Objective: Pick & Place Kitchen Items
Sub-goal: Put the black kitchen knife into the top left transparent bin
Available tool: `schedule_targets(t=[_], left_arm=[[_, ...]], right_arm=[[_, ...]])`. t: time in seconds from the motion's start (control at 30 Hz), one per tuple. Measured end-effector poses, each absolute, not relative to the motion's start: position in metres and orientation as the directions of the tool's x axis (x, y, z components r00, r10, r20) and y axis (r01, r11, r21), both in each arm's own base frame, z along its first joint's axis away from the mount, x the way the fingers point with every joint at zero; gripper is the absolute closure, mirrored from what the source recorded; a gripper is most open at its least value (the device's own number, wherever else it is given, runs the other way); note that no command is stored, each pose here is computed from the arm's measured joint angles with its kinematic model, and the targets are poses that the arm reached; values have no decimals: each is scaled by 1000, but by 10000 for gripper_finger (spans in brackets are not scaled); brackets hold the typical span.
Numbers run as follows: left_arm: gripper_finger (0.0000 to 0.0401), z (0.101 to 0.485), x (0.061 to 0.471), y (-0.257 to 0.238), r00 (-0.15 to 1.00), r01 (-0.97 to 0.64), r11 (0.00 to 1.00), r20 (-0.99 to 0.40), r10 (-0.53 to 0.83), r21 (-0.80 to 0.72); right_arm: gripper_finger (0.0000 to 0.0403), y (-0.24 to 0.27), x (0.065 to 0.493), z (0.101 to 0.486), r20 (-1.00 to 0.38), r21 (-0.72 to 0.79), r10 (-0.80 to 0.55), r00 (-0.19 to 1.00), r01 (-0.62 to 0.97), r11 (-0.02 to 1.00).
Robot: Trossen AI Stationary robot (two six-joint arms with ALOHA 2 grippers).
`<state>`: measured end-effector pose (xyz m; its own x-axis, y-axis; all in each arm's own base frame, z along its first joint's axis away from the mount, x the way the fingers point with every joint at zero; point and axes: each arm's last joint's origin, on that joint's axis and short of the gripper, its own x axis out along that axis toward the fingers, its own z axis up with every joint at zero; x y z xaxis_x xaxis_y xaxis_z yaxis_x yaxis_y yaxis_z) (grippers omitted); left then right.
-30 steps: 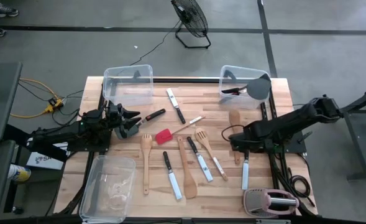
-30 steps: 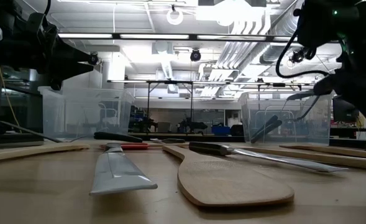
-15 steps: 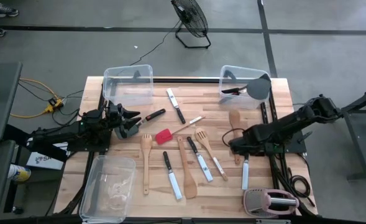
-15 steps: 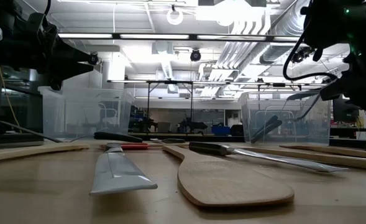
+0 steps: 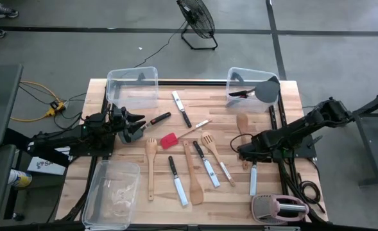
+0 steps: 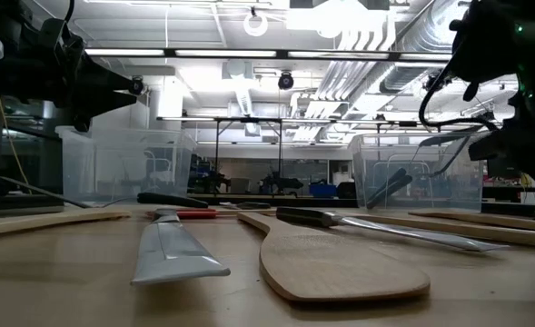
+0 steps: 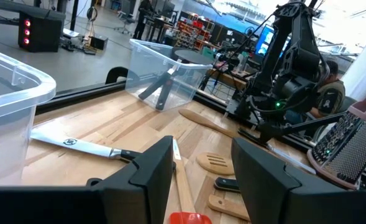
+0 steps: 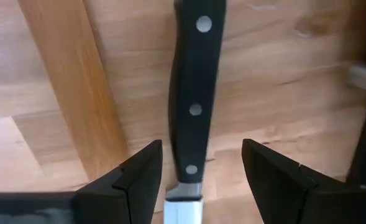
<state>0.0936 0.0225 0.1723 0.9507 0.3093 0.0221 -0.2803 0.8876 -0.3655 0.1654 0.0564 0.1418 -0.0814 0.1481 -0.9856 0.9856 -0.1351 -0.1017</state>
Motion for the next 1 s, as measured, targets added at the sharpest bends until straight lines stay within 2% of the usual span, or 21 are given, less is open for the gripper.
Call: schedule_targets(t=[0.33, 0.7, 1.0], left_arm=[[238, 172, 94, 23, 951, -281, 888, 21, 309, -365], [238, 172, 94, 23, 951, -281, 887, 22, 310, -365], [238, 172, 94, 23, 951, -281, 887, 22, 310, -365]], right_arm=[[247, 55, 162, 127, -986, -49, 164, -28, 990, -131], [328, 54, 158, 125, -987, -48, 152, -42, 998, -40], [329, 53, 157, 125, -989, -41, 141, -41, 999, -4]])
